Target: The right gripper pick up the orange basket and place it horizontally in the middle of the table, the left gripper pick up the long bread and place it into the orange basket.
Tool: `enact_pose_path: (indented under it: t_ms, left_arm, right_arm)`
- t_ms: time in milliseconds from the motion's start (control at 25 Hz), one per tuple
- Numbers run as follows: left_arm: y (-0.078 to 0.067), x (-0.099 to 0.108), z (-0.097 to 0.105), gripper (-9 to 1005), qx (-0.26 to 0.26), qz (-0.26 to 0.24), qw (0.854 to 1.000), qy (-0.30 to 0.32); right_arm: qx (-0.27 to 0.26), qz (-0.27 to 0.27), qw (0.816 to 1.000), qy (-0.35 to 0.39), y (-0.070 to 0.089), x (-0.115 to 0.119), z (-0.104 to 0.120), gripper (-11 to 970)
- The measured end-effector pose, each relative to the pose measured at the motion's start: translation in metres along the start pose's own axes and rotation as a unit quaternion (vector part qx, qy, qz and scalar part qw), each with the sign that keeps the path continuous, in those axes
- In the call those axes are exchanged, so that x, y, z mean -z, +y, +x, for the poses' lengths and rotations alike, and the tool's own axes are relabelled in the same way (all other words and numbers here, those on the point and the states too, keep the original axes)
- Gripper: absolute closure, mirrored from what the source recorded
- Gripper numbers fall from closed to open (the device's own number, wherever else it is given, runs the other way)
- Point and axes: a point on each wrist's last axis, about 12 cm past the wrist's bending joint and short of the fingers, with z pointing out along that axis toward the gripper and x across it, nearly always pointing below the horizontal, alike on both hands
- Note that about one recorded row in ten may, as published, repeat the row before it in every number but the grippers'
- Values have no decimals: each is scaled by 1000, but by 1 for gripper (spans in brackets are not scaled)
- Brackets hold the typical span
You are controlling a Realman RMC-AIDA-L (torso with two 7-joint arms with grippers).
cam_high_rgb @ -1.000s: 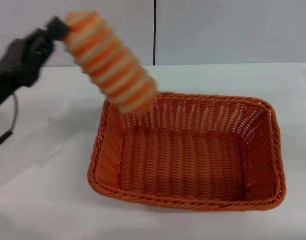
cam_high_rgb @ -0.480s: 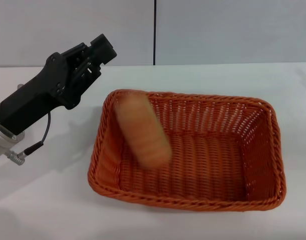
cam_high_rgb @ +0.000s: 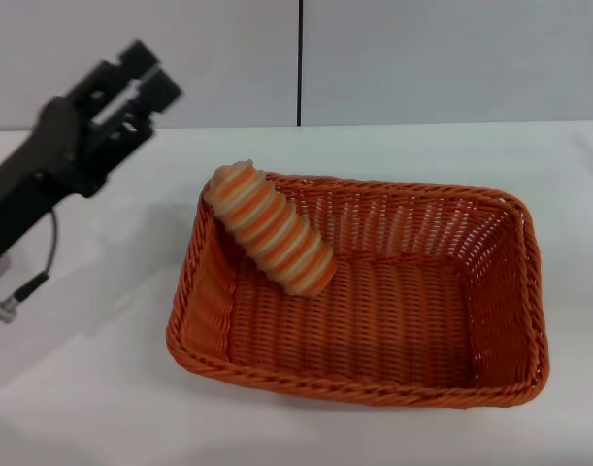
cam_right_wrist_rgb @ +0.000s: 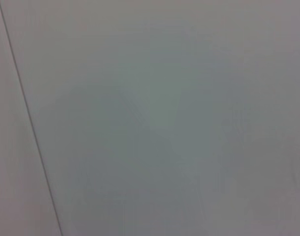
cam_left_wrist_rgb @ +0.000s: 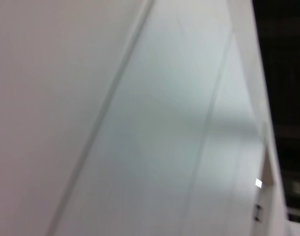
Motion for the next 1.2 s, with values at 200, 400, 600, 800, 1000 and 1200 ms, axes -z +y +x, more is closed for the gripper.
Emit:
enact_pose_path:
  t_ms: [200,400,600,800,1000,1200]
  left_arm:
    - [-1,35,-9,303,-32,-86,994,-56]
    - [-8,74,-17,196,-78,-179,974,-112]
    - [-25,113,-18,174,-122,-274,940,-163]
    - [-42,138,-15,267,-172,-347,899,-203]
    - [-50,146,-11,484,-231,-392,866,-207]
    - [-50,147,-11,727,-256,-410,850,-209]
  right_arm:
    - [-3,16,1000,-17,-2,7,-1,443]
    - [-10,59,996,-59,-7,24,-4,444]
    - [-14,119,986,-117,-10,39,-3,444]
    - [-5,204,964,-172,-9,56,12,444]
    - [27,273,941,-198,-3,62,31,443]
    - [42,294,936,-187,-1,68,39,485]
